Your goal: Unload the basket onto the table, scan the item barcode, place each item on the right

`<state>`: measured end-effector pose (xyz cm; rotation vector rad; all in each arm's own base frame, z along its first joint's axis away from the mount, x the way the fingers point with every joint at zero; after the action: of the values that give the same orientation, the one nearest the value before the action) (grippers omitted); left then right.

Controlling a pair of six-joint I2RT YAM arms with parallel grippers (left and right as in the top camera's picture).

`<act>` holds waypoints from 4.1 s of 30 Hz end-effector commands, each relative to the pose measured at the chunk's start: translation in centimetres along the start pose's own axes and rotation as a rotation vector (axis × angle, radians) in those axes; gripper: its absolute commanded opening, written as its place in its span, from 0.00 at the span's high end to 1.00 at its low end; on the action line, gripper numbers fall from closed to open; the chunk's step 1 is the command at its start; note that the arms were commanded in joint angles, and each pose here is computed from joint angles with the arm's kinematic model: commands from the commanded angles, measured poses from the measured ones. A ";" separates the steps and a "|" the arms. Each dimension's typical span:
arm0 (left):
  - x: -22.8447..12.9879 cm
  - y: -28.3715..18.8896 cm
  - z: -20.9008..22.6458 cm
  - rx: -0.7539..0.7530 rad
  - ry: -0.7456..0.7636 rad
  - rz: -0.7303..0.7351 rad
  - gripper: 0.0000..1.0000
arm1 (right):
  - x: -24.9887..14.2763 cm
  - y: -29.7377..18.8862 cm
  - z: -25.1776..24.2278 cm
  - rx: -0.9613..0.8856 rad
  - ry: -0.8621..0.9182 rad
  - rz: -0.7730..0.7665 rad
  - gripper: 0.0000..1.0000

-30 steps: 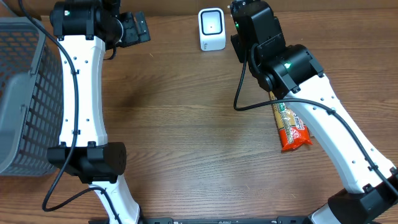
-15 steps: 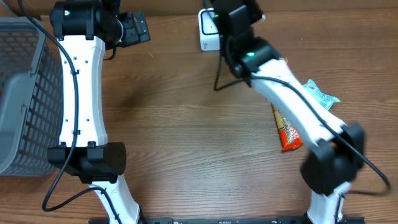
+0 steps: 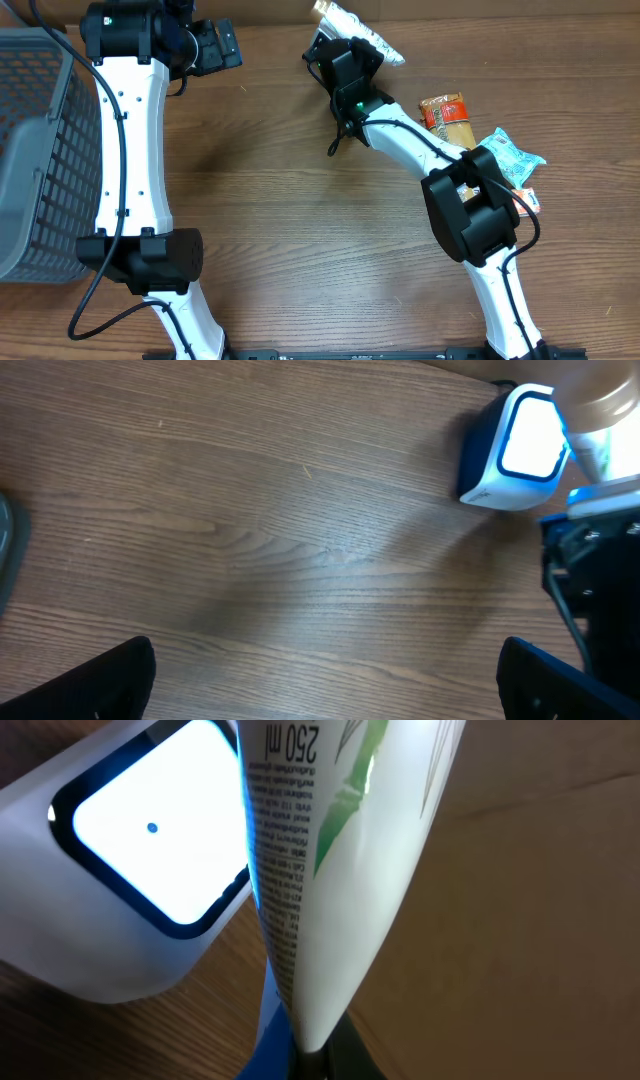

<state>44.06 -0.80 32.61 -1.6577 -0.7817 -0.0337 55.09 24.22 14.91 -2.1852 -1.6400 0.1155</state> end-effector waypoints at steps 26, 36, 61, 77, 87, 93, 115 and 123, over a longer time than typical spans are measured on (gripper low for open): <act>0.0 0.0 0.0 0.004 0.013 -0.004 0.00 | -0.7 -10.1 -10.6 0.103 0.289 -0.079 0.96; 0.0 0.0 0.0 0.004 0.013 -0.004 0.00 | -7.8 -20.0 -6.7 1.021 0.563 -0.035 0.96; 0.0 0.0 0.0 0.004 0.013 -0.003 0.00 | -19.2 -16.3 -1.7 1.040 0.651 0.412 0.00; 0.0 0.0 0.0 0.004 0.013 -0.004 0.00 | -13.3 -30.5 -22.6 0.830 0.862 -0.309 0.00; 0.0 0.0 0.0 0.004 0.013 -0.004 0.00 | -18.9 -32.7 -26.4 0.510 1.050 -0.178 0.00; 0.0 0.0 0.0 0.004 0.013 -0.003 0.00 | -20.7 -32.0 -27.9 0.330 1.096 -0.236 0.00; 0.0 0.0 0.0 0.004 0.013 -0.003 0.00 | -30.6 -30.3 -5.1 0.021 1.011 -0.516 0.00; 0.0 0.0 0.0 0.004 0.013 -0.003 0.00 | -31.4 -28.1 1.0 0.046 1.017 -0.533 0.00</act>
<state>44.05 -0.80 32.60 -1.6577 -0.7814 -0.0333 19.87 1.32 20.14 -1.2926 -1.4403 -0.9304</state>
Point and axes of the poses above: each gripper's point midway between its finger pads, its own y axis out along the fingers, its own z axis along the line the jaws close on, x = y × z, the point moved 5 cm from there along -y, back along the fingers, and after that the axes turned 12 degrees about -y, right-handed, at the moved point
